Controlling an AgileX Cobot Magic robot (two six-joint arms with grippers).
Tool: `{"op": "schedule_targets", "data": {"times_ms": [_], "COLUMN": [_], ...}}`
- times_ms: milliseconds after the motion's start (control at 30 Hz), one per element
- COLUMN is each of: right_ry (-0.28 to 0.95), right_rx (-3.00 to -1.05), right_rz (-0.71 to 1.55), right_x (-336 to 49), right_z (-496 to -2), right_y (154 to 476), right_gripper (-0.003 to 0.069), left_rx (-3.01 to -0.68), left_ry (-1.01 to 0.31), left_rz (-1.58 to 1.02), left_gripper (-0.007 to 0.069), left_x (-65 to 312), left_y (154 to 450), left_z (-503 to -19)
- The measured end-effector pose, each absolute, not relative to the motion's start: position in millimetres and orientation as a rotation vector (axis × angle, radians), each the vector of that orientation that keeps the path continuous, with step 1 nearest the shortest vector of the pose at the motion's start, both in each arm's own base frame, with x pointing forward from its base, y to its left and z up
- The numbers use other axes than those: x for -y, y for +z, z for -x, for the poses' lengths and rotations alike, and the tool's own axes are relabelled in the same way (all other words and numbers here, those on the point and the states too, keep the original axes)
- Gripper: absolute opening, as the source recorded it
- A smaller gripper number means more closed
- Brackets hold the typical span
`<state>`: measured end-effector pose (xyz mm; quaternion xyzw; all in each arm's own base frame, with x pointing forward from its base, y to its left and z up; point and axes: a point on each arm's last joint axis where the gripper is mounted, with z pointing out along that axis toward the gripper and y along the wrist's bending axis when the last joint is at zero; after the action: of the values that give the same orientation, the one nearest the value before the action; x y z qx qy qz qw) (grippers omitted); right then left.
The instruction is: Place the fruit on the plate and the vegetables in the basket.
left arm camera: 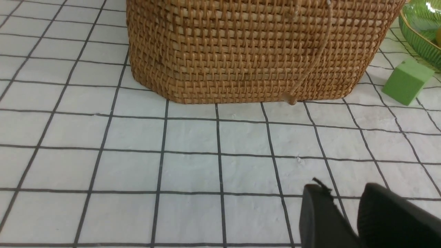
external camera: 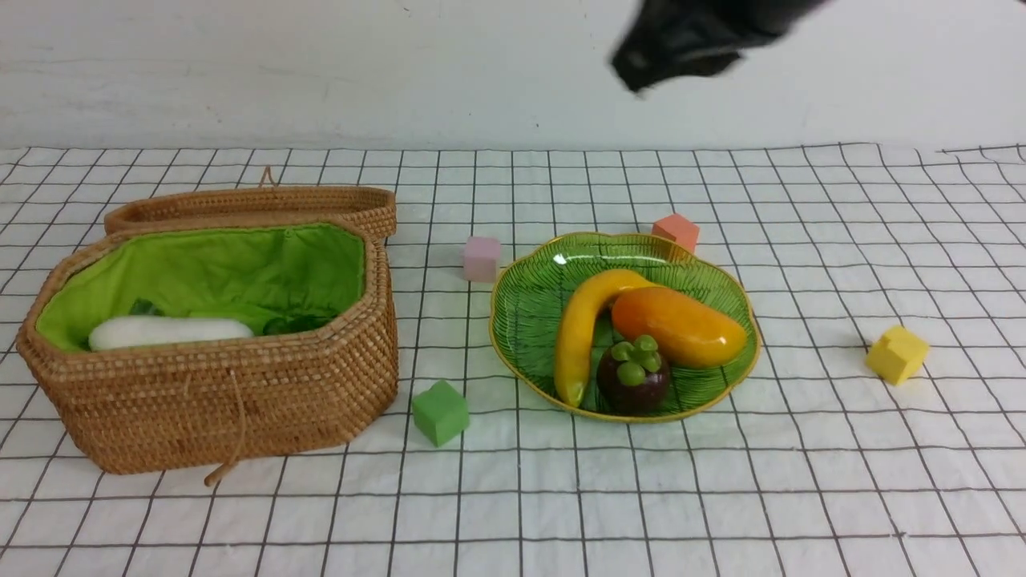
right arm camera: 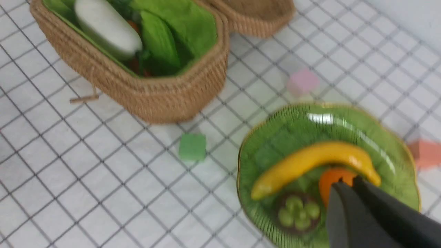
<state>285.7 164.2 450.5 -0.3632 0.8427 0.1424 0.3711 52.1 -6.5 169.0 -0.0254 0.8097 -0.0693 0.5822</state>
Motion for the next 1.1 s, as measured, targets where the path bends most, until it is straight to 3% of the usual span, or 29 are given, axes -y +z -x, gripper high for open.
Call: {"op": "schedule_targets", "data": {"times_ms": [167,367,600,733,867,1000,1033,1100], "right_ry": [0.351,0.43,0.485,0.444,0.378,0.342,0.339,0.276], "right_rx": [-2.344,-2.465,-2.594,-2.646,-2.574,-2.305,-2.305,-2.112], "right_rz": [0.799,0.656,0.623,0.67,0.598,0.247,0.232,0.077], "right_x": [-118.6,-101.8,-93.0,-89.2,-78.0,-45.5,-44.0,-25.0], "right_z": [-245.1,-203.1,-171.8,-166.7,-166.8,-141.4,-139.5,-111.8], "right_y": [408.3,369.0,350.8,347.7,349.9,351.7,347.3,330.9], "right_gripper": [-0.0008,-0.0008,-0.0006,-0.0003,-0.0003,0.0,0.0,0.0001], "left_rx": [-1.891,-1.891,-1.891,-1.891,-1.891,-1.891,-1.891,-1.891], "left_ry": [-0.162,-0.162,-0.162,-0.162,-0.162,-0.162,-0.162,-0.162], "left_rz": [0.059,0.059,0.059,0.059,0.059,0.059,0.059,0.059], "left_gripper": [0.0179,0.0179,0.0179,0.0184,0.0187,0.0192,0.0192,0.0196], "left_x": [6.5,6.5,6.5,6.5,6.5,6.5,6.5,6.5], "left_y": [169.0,169.0,169.0,169.0,169.0,169.0,169.0,169.0], "left_z": [-52.1,-52.1,-52.1,-52.1,-52.1,-52.1,-52.1,-52.1]}}
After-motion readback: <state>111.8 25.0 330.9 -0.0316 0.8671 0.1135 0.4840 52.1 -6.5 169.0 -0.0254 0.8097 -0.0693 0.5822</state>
